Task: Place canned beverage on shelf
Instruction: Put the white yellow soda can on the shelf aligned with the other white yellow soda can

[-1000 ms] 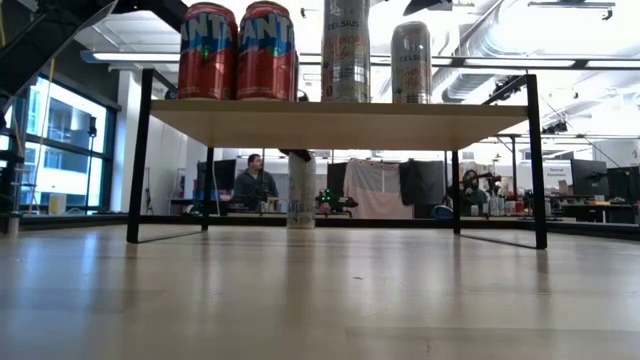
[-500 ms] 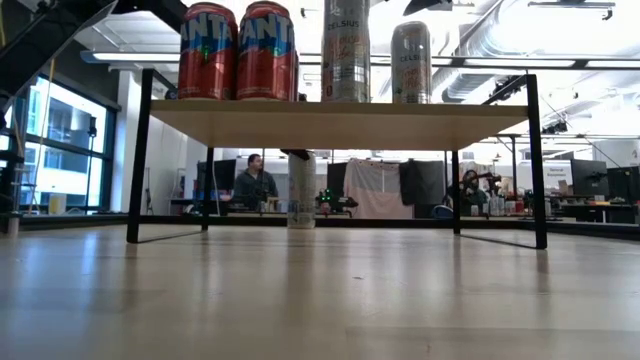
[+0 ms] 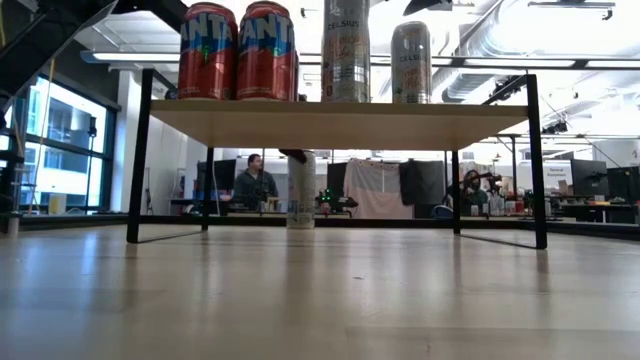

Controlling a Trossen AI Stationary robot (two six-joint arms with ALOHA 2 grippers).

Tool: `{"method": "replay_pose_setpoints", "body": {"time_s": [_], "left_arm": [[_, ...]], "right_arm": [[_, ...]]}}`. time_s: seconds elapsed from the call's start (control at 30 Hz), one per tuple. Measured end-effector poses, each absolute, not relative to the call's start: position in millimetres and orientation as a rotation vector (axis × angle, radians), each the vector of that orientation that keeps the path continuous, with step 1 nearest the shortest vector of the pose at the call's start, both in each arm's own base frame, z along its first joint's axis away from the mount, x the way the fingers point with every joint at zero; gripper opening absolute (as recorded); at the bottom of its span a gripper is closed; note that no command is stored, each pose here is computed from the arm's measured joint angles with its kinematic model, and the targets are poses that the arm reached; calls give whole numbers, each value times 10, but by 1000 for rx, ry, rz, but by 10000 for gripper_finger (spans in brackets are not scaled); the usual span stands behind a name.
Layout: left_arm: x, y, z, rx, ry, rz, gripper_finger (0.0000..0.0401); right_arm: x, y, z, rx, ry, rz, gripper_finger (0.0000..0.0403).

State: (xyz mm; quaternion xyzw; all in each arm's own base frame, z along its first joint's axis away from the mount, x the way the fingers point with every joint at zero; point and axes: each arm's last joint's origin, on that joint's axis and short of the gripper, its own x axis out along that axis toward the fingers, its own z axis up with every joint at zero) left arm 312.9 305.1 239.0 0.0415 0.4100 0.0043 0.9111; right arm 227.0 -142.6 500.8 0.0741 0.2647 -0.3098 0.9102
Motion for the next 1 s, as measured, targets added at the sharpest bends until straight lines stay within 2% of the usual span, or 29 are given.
{"method": "replay_pose_setpoints", "body": {"time_s": [0.43, 0.53, 0.7, 1.0], "left_arm": [[3176, 3091, 2284, 67, 863, 43, 308], [3175, 3094, 2283, 73, 873, 55, 292], [3175, 3100, 2285, 85, 886, 75, 243], [3180, 3087, 2309, 54, 892, 109, 243]], "right_arm": [[2270, -1426, 5009, 152, 546, -639, 330], [2270, -1426, 5009, 152, 545, -639, 330], [2270, -1426, 5009, 152, 545, -639, 330], [2271, -1426, 5009, 146, 547, -637, 330]]}}
